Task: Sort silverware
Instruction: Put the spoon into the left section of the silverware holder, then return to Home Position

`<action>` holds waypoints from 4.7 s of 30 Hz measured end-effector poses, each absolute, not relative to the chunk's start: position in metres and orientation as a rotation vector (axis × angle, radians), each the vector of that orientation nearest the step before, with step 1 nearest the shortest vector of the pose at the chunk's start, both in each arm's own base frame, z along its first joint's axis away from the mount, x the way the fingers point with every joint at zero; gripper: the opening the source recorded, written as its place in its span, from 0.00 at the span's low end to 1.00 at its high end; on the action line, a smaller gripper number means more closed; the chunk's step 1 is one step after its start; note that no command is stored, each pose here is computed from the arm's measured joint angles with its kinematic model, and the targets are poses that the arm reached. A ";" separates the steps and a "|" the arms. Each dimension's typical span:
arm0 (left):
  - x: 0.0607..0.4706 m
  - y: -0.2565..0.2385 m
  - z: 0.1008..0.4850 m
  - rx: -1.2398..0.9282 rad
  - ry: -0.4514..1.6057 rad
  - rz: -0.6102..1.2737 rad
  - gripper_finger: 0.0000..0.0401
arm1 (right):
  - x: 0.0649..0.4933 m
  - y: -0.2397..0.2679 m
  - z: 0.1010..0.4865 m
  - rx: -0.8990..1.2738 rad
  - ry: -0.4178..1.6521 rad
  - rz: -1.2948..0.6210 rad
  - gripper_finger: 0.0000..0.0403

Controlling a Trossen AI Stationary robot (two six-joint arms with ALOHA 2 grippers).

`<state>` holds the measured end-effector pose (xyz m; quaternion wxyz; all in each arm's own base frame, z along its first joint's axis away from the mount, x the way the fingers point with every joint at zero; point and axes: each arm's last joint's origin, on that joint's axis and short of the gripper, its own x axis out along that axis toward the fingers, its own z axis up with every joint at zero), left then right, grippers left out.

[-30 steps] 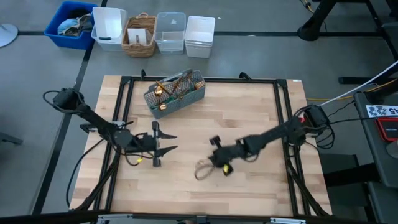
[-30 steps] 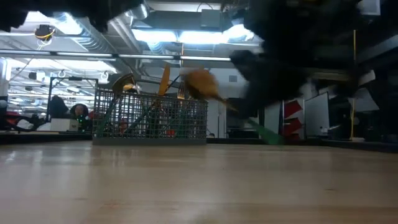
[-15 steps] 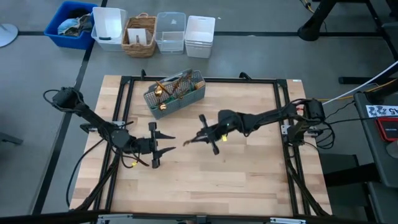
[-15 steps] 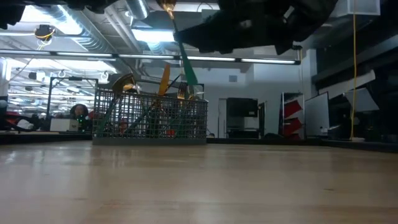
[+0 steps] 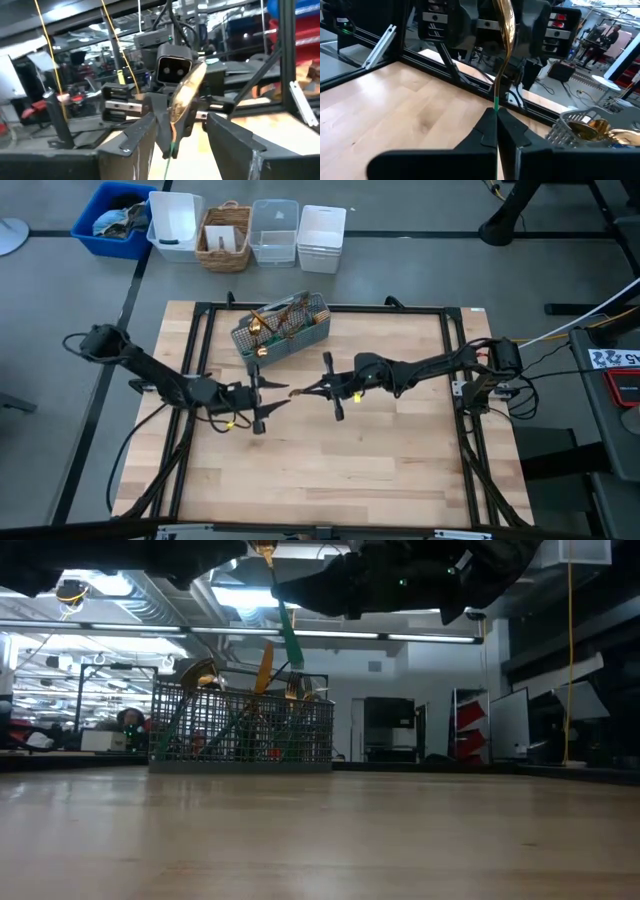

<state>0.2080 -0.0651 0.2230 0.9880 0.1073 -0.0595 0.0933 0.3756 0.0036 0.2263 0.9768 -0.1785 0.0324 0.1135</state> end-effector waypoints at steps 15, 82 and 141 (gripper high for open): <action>0.217 -0.049 0.231 0.147 -0.166 0.125 0.42 | 0.376 0.003 0.226 -0.360 0.067 0.212 0.00; 0.116 -0.009 0.249 0.318 0.230 0.960 0.02 | 0.195 -0.005 0.292 -0.128 0.284 -0.115 0.34; 0.090 -0.005 0.178 0.202 -0.041 0.536 0.20 | 0.097 -0.010 0.174 0.119 -0.091 -0.327 0.34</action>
